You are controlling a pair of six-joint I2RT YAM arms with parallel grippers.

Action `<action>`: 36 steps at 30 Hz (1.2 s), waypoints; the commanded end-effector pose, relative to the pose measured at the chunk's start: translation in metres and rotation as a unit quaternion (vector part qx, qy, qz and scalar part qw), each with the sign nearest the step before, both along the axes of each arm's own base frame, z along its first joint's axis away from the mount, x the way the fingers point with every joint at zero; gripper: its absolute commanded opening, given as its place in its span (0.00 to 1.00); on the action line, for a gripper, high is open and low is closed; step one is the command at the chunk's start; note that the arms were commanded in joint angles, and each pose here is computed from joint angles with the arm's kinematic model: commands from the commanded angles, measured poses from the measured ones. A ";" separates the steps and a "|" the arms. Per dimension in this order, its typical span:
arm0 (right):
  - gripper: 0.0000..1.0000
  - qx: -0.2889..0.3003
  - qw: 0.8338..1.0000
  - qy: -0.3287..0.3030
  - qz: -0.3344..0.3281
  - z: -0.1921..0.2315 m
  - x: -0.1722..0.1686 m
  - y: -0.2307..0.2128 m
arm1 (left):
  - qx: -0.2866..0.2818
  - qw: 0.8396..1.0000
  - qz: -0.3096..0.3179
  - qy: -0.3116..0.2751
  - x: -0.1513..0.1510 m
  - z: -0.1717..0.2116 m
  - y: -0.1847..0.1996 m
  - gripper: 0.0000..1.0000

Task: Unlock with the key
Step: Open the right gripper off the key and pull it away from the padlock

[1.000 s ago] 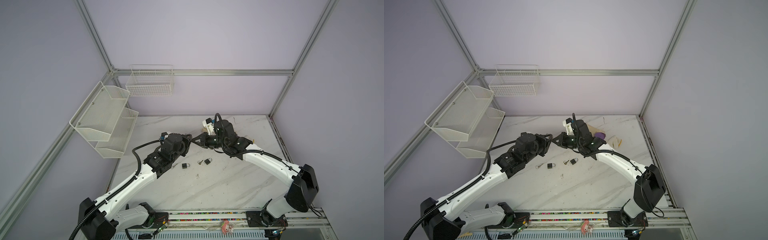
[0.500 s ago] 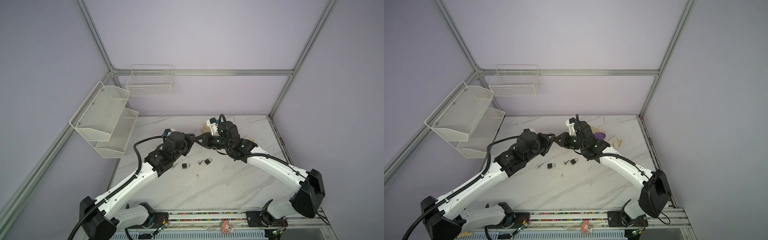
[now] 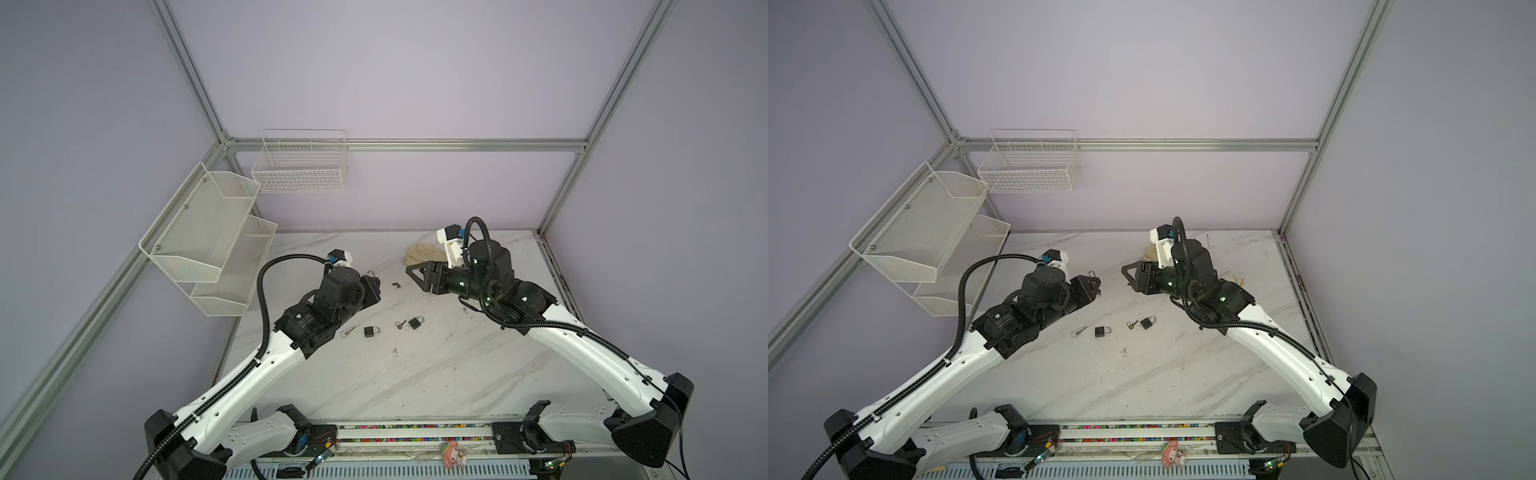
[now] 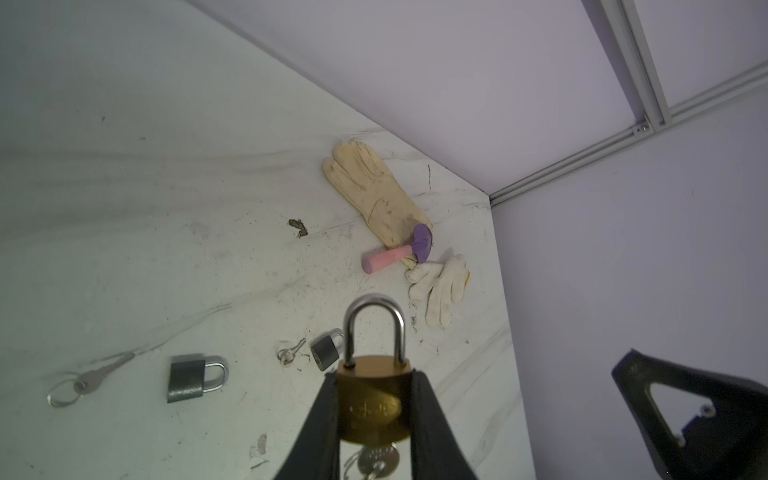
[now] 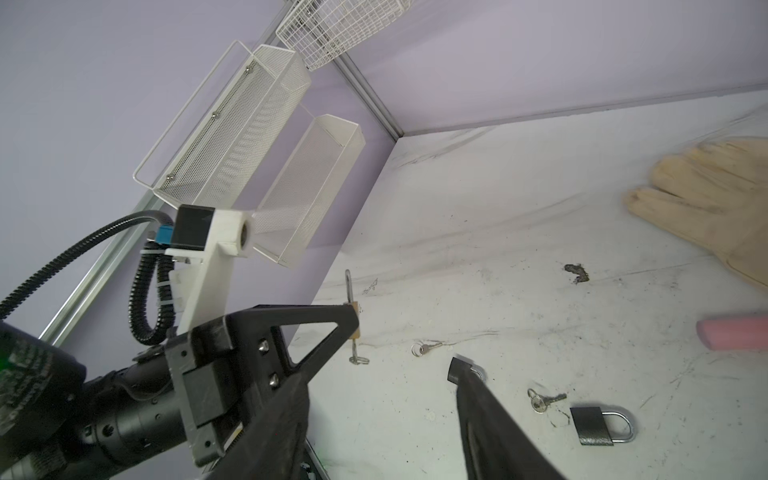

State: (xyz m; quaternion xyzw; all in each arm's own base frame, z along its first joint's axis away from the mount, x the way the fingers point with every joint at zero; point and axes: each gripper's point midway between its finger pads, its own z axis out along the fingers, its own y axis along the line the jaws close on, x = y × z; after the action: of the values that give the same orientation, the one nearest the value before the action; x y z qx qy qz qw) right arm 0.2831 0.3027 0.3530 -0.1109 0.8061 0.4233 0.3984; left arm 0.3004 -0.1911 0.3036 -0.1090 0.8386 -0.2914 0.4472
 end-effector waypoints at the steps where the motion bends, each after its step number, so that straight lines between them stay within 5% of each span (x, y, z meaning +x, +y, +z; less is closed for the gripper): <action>1: 0.63 -0.052 0.998 -0.034 -0.009 0.007 -0.004 -0.019 | 0.090 0.984 -0.080 -0.132 -0.006 0.020 -0.003 0.00; 13: 0.66 -0.185 0.982 -0.033 -0.001 0.000 0.000 -0.013 | 0.166 0.896 -0.185 -0.368 -0.031 0.009 -0.027 0.00; 20: 0.68 -0.243 0.969 -0.017 0.033 -0.020 -0.006 0.031 | 0.179 0.884 -0.188 -0.388 -0.030 0.000 -0.033 0.00; 36: 0.68 -0.339 0.941 -0.008 -0.019 -0.032 0.024 0.025 | 0.198 0.881 -0.188 -0.387 -0.028 -0.009 -0.035 0.00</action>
State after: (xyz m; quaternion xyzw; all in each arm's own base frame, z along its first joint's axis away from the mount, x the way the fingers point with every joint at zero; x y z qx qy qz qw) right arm 0.3088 0.3408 0.3258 -0.2224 0.8908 0.1552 0.3646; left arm 0.2752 -0.2268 0.2968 0.2567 0.6591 -0.2255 0.6700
